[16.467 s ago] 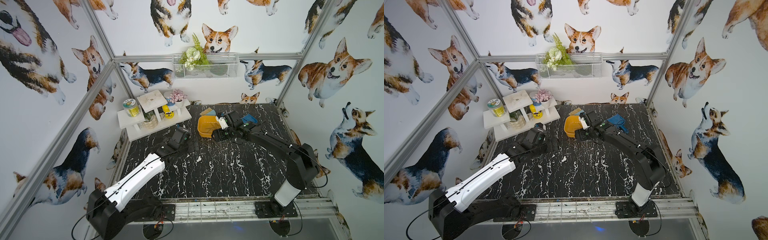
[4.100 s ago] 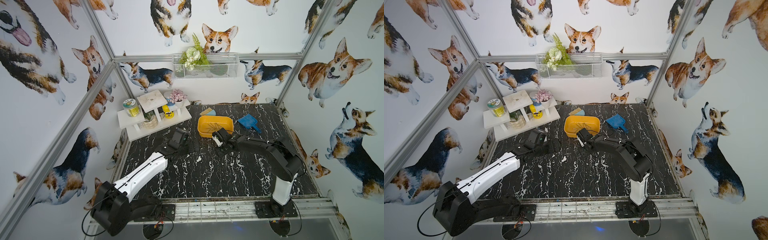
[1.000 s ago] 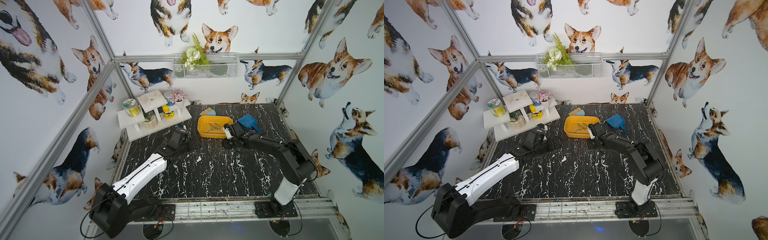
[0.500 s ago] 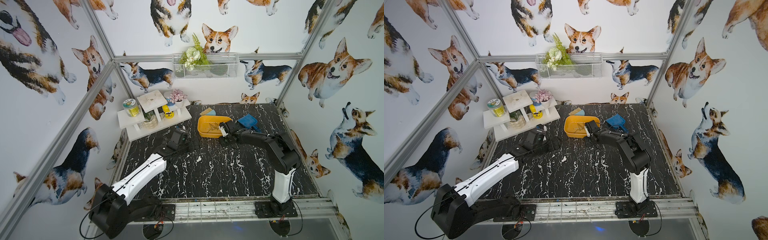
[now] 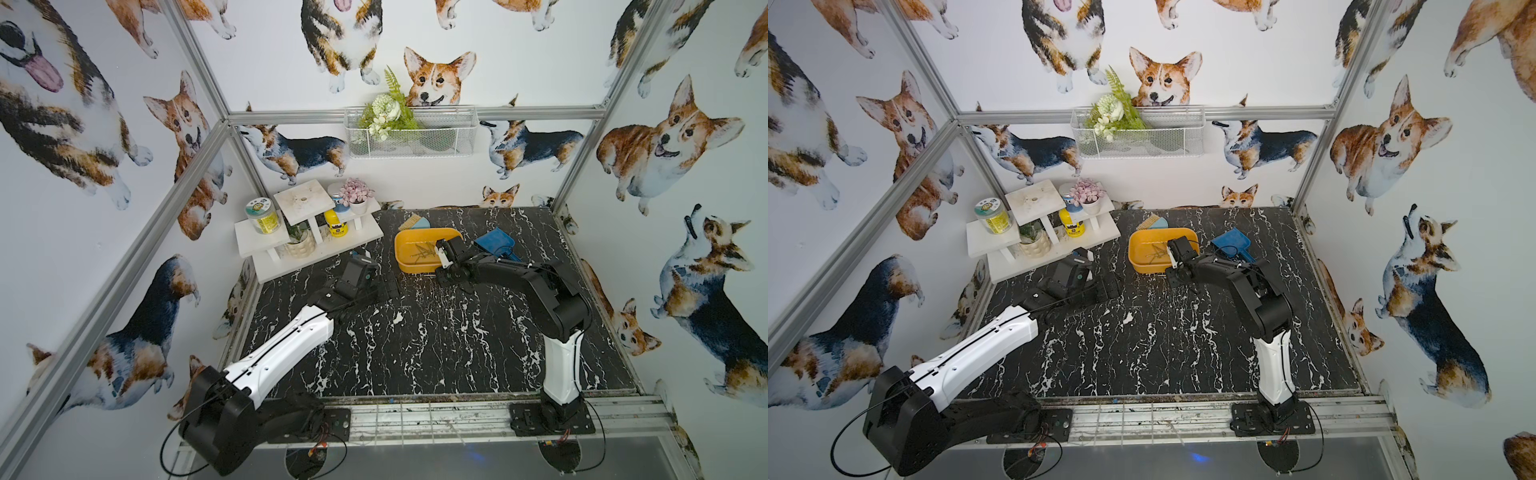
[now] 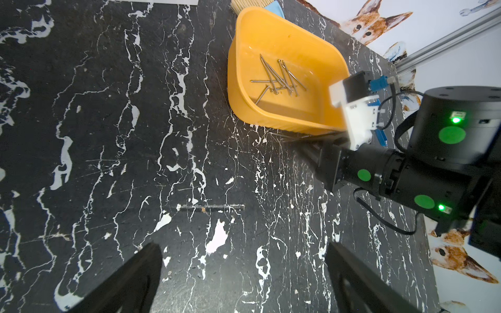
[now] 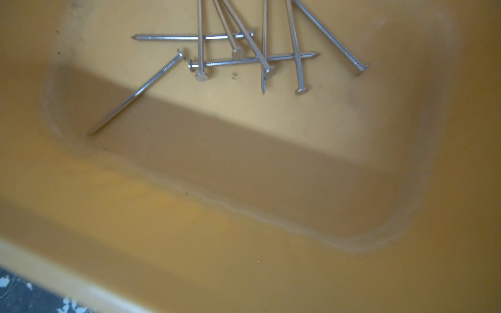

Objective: Put the nails on the desktop into the storage box
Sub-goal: Adjust the storage box at the center of the board, then pick up the storage box at the center of the board, then place the storage box at the center of the board.

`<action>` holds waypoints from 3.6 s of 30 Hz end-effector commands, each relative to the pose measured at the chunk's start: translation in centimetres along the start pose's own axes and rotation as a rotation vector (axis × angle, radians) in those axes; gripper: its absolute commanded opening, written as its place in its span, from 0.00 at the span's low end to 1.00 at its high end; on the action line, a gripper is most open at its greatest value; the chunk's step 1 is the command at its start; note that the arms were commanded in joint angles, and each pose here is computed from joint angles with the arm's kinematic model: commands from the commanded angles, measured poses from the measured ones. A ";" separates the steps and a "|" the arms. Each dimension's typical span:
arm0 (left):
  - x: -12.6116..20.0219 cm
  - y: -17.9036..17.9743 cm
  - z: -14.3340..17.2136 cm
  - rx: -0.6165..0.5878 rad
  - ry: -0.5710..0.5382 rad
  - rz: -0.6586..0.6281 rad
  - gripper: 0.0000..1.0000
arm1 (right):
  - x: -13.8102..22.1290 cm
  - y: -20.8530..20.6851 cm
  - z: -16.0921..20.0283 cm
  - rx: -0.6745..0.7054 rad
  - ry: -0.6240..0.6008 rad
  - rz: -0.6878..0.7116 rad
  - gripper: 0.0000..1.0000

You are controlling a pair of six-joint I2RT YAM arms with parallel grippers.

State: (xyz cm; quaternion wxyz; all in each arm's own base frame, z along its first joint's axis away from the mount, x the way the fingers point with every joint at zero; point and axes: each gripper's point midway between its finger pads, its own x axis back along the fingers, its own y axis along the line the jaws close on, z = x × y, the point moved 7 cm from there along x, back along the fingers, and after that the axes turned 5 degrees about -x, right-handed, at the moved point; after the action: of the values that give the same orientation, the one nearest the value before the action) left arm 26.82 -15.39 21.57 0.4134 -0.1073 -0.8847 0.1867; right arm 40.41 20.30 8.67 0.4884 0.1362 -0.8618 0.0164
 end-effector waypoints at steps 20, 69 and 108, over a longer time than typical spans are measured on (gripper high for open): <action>-11.7 -1.2 -7.7 -0.145 0.192 -0.321 0.75 | 13.6 0.5 0.8 -0.069 -0.199 -0.098 0.50; -21.8 -3.2 -12.6 -0.216 0.319 -0.358 0.00 | 18.3 -1.7 7.2 -0.137 -0.234 -0.087 0.51; -4.3 10.7 -0.5 0.077 0.159 -0.276 0.00 | 12.2 -2.4 0.2 -0.166 -0.147 -0.070 0.50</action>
State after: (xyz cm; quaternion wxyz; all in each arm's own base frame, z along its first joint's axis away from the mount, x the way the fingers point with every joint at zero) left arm 29.39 -6.90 14.21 0.5268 0.0332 -0.8363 0.1481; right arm 33.75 14.86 18.78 0.4347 0.1149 -0.8895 -0.0810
